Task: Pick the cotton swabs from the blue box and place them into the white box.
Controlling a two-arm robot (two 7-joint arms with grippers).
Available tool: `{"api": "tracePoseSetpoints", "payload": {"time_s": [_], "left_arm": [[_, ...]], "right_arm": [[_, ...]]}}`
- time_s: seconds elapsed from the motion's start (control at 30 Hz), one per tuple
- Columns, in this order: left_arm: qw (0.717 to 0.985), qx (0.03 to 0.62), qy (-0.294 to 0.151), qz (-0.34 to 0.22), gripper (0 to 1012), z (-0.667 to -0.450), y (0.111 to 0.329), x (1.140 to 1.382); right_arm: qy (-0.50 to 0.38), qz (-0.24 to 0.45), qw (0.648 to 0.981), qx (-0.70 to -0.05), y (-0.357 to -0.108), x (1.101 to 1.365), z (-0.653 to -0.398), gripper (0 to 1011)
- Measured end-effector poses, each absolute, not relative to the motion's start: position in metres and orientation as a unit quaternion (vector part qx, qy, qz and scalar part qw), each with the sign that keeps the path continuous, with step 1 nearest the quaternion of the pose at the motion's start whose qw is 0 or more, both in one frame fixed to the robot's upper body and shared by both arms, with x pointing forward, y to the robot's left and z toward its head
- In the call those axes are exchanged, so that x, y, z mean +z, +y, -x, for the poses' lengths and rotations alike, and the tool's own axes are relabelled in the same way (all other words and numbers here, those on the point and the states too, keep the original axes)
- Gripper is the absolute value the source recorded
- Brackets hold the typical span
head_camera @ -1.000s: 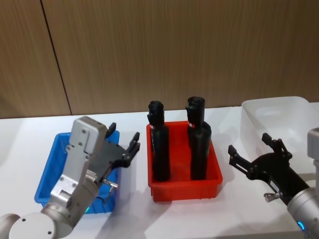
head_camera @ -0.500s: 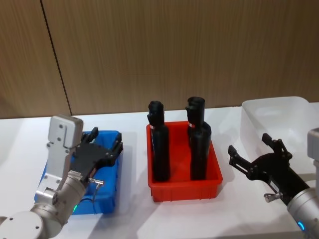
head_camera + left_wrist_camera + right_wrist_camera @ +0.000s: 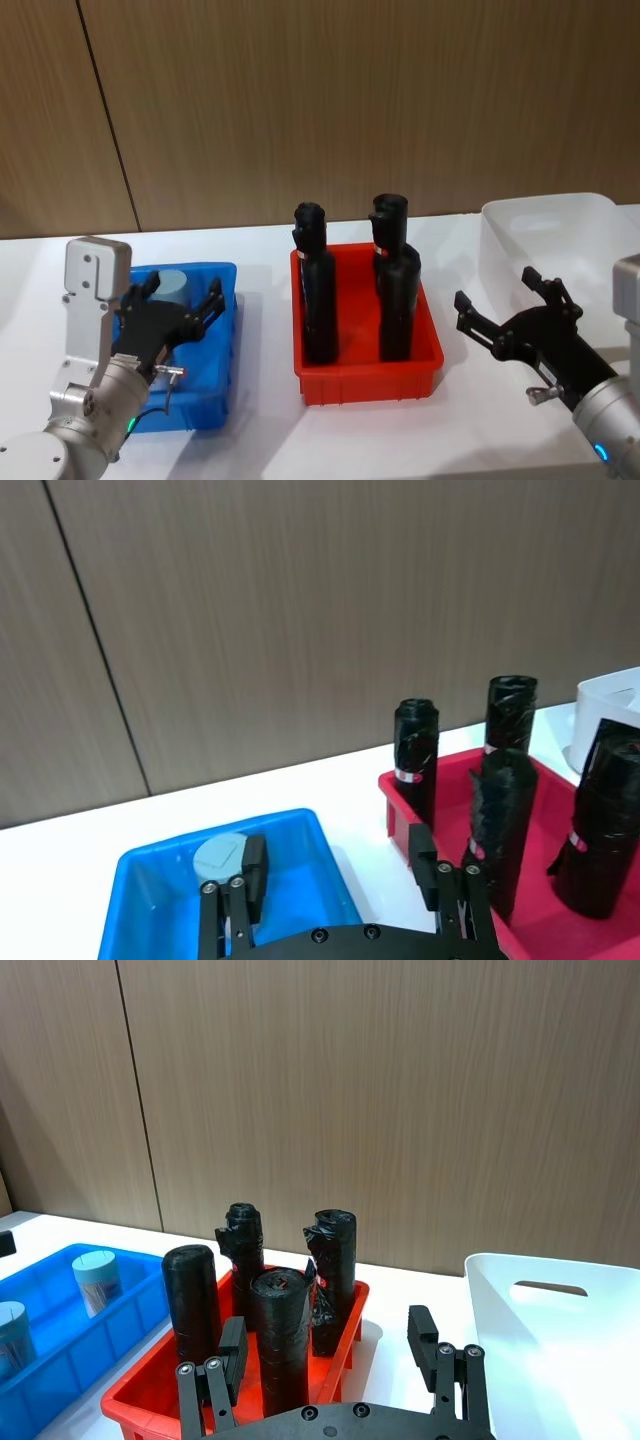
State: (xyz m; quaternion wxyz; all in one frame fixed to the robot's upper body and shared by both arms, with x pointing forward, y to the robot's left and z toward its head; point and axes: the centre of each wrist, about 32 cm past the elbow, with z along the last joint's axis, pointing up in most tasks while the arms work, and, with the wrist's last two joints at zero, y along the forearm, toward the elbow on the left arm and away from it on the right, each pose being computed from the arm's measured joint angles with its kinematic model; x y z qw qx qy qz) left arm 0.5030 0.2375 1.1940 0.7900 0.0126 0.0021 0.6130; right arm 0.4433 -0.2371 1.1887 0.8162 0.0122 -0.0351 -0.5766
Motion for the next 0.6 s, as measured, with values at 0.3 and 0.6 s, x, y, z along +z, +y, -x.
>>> {"api": "tracePoseSetpoints", "payload": {"time_s": [0.3, 0.6], "left_arm": [[0.774, 0.632, 0.021, -0.02, 1004, -0.499, 0.243, 1.193], [0.762, 0.645, 0.042, -0.029, 1004, -0.499, 0.249, 1.19]], "right_arm": [[-0.035, -0.012, 0.816, -0.577, -0.237, 1.189, -0.443, 1008], [-0.035, -0.012, 0.816, -0.577, -0.237, 1.189, -0.443, 1008]]}}
